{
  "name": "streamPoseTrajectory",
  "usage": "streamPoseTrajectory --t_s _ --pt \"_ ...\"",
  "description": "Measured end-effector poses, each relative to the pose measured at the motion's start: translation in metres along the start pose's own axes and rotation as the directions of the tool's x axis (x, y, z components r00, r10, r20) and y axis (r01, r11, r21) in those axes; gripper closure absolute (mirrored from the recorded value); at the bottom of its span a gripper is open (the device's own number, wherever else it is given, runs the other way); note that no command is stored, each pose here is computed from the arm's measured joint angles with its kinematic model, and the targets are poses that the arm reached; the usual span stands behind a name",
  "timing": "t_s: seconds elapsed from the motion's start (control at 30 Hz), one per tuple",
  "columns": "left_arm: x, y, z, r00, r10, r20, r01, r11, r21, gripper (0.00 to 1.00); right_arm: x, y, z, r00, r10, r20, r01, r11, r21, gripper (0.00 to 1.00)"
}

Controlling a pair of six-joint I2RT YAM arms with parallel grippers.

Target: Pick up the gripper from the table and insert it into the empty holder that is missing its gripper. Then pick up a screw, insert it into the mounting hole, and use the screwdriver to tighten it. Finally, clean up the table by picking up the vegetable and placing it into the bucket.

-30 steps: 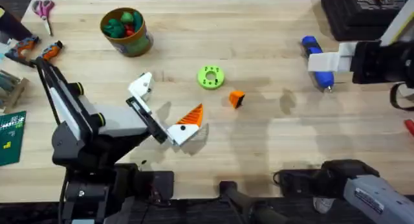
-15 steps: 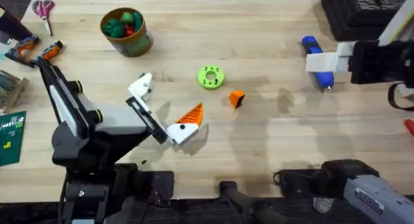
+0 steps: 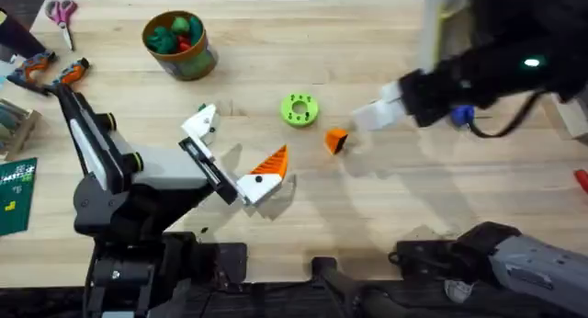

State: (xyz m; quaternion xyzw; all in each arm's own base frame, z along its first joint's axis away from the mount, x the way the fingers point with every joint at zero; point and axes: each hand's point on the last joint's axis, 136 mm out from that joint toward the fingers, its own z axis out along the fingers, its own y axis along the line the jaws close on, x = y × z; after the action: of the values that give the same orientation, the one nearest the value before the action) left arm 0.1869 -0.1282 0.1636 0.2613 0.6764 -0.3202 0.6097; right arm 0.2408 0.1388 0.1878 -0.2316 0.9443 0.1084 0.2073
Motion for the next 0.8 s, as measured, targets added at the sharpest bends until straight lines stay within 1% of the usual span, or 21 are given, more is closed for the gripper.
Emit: streamPoseTrajectory --t_s 0.07,0.17,0.27,0.4,0.5,0.6,0.8 --pt "0.0 0.0 0.0 1.0 0.0 0.0 0.0 1.0 0.0 0.015 -0.003 0.013 0.006 0.999 -0.046 -0.022 0.046 0.999 -0.015 0.009" --pt "0.0 0.0 0.0 1.0 0.0 0.0 0.0 1.0 0.0 0.015 0.001 0.031 0.019 0.993 -0.097 -0.073 0.094 0.995 -0.037 0.009" --pt "0.0 0.0 0.0 1.0 0.0 0.0 0.0 1.0 0.0 0.015 0.008 0.045 0.036 0.983 -0.125 -0.134 0.119 0.991 -0.054 0.009" --pt "0.0 0.0 0.0 1.0 0.0 0.0 0.0 1.0 0.0 0.015 0.012 0.055 0.059 0.969 -0.149 -0.195 0.139 0.988 -0.068 0.009" --pt "0.0 0.0 0.0 1.0 0.0 0.0 0.0 1.0 0.0 0.015 0.015 0.056 0.074 0.96 -0.151 -0.235 0.139 0.988 -0.064 0.009" --pt "0.0 0.0 0.0 1.0 0.0 0.0 0.0 1.0 0.0 0.015 0.019 0.05 0.086 0.951 -0.143 -0.273 0.139 0.99 -0.035 0.009" --pt "0.0 0.0 0.0 1.0 0.0 0.0 0.0 1.0 0.0 0.015 0.025 0.043 0.101 0.936 -0.139 -0.323 0.146 0.989 -0.002 0.009"
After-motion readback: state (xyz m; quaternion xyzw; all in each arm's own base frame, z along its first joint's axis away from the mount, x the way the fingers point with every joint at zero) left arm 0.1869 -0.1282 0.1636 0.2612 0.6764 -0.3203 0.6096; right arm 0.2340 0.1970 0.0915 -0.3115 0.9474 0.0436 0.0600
